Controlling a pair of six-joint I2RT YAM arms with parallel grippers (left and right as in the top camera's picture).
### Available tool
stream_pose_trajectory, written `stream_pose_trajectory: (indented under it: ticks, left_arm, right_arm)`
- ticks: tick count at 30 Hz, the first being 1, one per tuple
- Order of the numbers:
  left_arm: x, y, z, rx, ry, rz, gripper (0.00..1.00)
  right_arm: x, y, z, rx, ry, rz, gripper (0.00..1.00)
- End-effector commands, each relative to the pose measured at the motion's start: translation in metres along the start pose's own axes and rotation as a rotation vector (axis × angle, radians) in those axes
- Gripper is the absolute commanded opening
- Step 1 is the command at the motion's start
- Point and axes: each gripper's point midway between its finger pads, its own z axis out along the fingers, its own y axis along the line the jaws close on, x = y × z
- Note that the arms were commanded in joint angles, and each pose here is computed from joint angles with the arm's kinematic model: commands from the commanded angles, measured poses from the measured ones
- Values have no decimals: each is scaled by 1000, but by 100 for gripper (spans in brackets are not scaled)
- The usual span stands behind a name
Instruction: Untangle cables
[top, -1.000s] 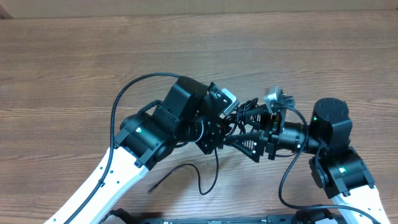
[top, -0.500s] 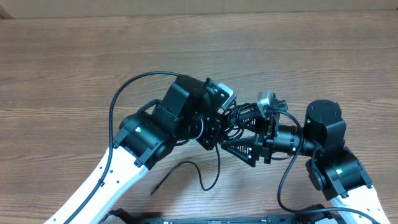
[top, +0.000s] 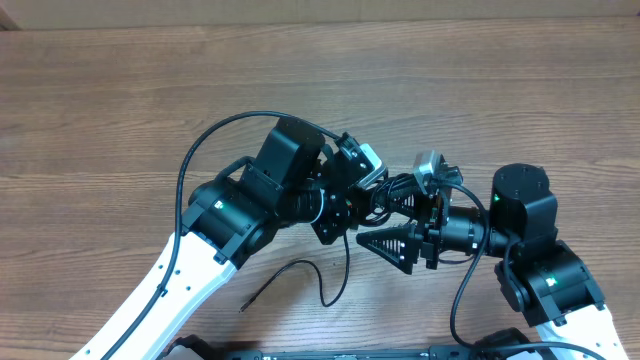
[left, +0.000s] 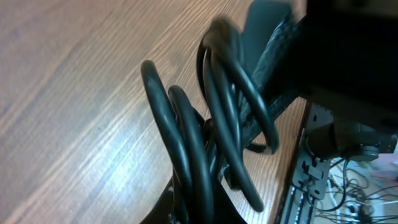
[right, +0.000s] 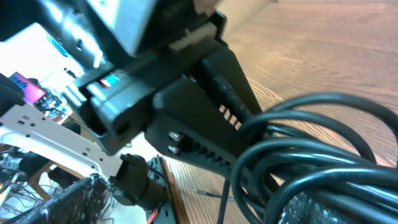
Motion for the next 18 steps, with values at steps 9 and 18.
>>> stream_pose_trajectory:
  ticks: [9,18]
  left_arm:
    - [-37,-19,-30,6,-160,176,4]
    - [-39,9,-32,-152,-152,138,4]
  right_arm:
    - [15,18,4,-130,62,-6,82]
    - [18,33,1,-221,74,-8,75]
